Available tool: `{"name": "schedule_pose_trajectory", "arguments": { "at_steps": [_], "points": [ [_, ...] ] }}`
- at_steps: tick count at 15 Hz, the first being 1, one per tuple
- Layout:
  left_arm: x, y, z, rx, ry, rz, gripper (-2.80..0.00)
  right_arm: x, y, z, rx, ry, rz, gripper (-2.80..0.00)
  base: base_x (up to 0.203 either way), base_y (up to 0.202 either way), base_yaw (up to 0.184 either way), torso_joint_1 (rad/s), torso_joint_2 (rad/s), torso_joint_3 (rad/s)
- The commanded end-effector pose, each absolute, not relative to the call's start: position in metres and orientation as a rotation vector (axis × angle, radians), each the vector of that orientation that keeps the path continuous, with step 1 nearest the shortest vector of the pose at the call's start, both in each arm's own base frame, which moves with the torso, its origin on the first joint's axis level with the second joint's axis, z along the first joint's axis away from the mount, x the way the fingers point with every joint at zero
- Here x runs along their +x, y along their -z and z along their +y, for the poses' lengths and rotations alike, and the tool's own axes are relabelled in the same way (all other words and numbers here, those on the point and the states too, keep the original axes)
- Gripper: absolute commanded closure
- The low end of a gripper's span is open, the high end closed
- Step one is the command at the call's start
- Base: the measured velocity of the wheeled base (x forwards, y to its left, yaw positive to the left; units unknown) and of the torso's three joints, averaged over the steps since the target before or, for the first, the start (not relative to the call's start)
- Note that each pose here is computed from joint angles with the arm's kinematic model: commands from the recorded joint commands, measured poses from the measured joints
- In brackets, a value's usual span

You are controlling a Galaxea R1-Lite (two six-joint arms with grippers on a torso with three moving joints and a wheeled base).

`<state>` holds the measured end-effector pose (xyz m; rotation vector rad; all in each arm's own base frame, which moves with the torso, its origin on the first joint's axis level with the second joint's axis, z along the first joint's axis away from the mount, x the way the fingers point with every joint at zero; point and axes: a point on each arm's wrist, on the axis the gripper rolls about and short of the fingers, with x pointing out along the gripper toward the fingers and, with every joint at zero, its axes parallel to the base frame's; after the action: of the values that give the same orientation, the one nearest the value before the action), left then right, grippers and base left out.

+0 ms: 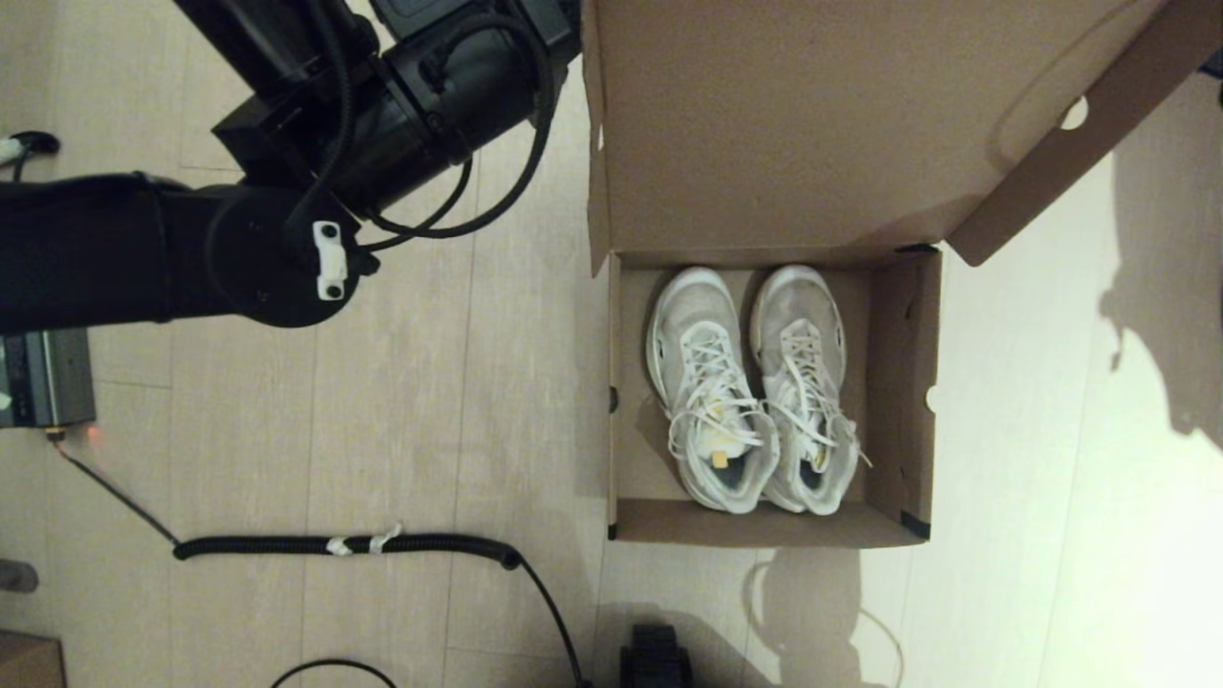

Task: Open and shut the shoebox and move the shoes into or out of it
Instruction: Close the shoe box

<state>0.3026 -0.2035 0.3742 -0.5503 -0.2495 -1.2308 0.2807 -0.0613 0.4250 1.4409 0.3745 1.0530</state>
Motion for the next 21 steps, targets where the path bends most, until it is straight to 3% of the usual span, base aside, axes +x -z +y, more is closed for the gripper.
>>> {"name": "schedule_pose_trajectory", "arguments": {
  "at_steps": [1,13,21],
  "points": [
    [0.291,-0.381,-0.203,-0.554,1.255,-0.264,0.0,0.256,-0.436,-0.058,1.414,-1.065,0.36,0.0,0.0,0.0,0.0,0.0,0.0,0.0],
    [0.236,-0.367,-0.208,-0.569,1.347,-0.169,0.0,0.155,-0.424,-0.033,1.331,-1.074,0.332,0.0,0.0,0.0,0.0,0.0,0.0,0.0],
    [0.178,-0.348,-0.174,-0.571,1.373,-0.08,0.0,0.108,-0.392,-0.016,1.323,-1.05,0.407,0.0,0.0,0.0,0.0,0.0,0.0,0.0]
  ]
}}
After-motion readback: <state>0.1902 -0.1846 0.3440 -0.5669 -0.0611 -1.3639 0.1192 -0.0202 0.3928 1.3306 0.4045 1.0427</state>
